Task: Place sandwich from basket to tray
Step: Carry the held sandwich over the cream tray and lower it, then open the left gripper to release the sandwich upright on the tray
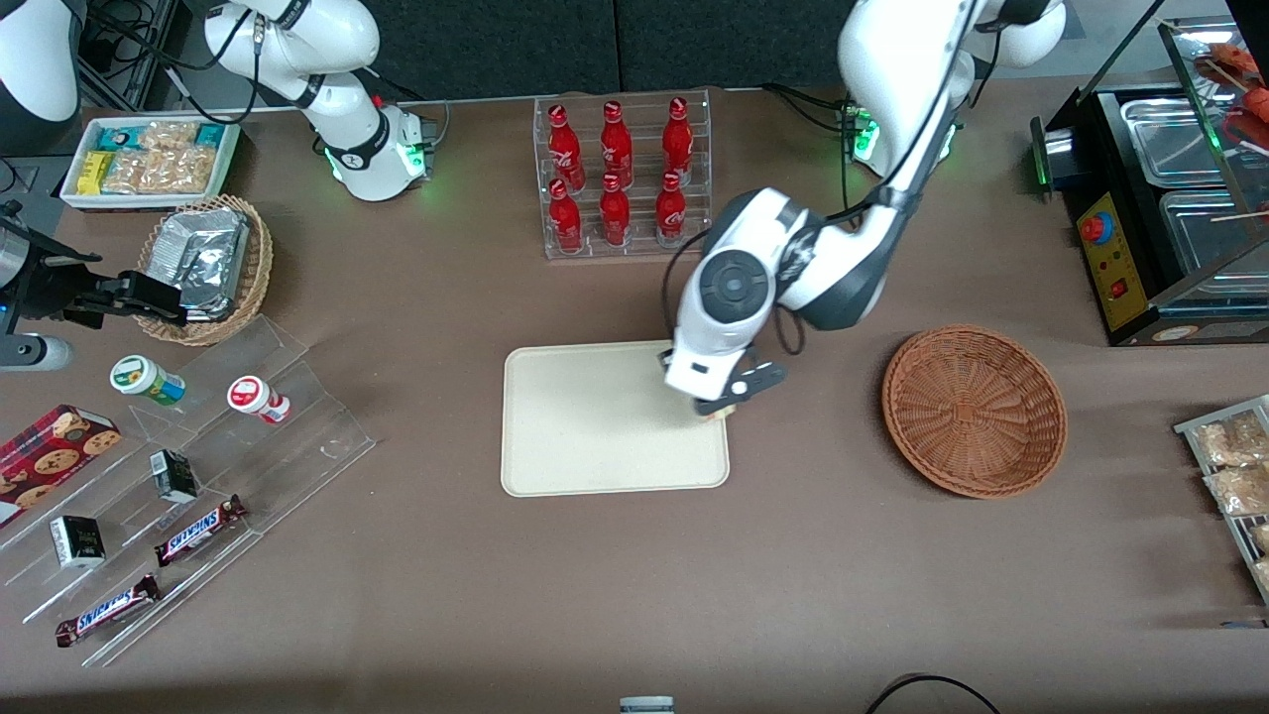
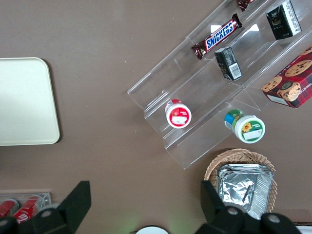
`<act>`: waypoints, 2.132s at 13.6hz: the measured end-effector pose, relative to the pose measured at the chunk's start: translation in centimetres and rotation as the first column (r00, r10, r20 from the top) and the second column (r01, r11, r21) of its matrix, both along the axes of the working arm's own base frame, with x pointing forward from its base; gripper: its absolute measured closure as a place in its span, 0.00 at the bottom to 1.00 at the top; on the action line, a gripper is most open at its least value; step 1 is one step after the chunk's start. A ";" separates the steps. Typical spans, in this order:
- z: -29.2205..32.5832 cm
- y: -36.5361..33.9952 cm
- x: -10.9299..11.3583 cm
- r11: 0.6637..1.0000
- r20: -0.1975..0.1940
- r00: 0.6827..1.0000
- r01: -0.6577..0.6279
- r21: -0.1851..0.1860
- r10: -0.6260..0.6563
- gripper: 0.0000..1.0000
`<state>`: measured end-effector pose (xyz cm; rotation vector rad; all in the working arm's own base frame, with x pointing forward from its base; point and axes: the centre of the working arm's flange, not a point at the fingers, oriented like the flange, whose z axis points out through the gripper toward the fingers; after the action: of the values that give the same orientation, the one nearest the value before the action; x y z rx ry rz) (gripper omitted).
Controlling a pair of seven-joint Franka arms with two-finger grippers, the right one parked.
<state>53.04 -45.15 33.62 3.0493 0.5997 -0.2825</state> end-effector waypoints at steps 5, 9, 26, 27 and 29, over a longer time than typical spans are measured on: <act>-4.1 -8.0 -1.3 0.986 0.120 0.984 0.143 -0.088 -0.132 0.84; -7.1 -8.2 -1.5 0.959 0.123 0.957 0.272 -0.080 -0.262 0.84; -12.1 -7.7 -0.8 0.945 0.103 0.940 0.327 -0.011 -0.325 0.29; -10.9 -7.7 -0.6 0.939 0.107 0.933 0.344 0.014 -0.344 0.18; -6.9 -7.1 -0.4 0.935 0.089 0.931 0.352 0.039 -0.354 0.00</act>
<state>52.61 -52.27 26.73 3.1542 0.0437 -0.1338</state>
